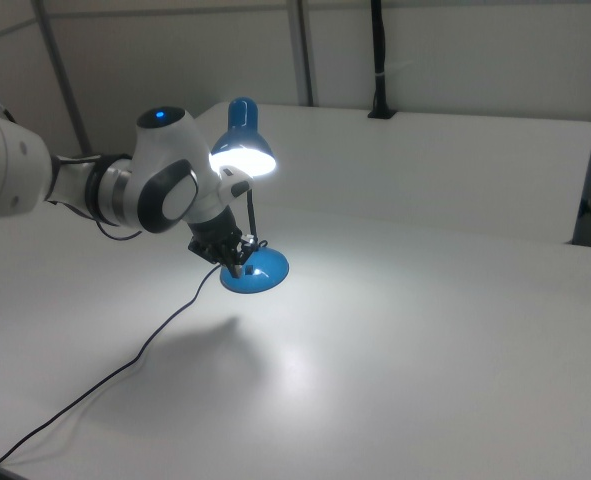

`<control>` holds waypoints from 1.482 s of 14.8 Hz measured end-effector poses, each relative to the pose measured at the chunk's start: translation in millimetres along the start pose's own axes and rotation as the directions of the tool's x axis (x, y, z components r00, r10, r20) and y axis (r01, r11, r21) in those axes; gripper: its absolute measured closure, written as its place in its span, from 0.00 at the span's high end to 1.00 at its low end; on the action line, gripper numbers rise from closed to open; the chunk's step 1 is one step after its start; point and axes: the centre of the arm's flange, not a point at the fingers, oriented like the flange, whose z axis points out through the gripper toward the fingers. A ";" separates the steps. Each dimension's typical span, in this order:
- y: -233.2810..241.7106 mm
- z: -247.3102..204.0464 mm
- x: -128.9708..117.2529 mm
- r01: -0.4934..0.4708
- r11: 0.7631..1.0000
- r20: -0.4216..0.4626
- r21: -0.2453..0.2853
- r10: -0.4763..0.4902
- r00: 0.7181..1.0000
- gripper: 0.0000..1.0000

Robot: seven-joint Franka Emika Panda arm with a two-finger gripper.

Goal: Turn off the lamp
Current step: 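Move the gripper down toward the switch on the blue lamp base, then press down on the switch on the lamp base with the gripper tip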

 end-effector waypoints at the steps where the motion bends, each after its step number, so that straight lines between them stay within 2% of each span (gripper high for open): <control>1: -2.1 7.7 3.7 -0.005 1.000 -0.033 0.002 0.005 0.999 0.01; 4: -5.3 25.9 11.3 -0.017 1.000 -0.116 -0.002 0.016 0.993 0.01; 7: -12.0 42.4 15.1 -0.033 0.999 -0.162 -0.002 0.033 0.986 0.01; 22: -19.3 63.0 23.0 -0.079 0.997 -0.180 0.016 0.080 0.980 0.01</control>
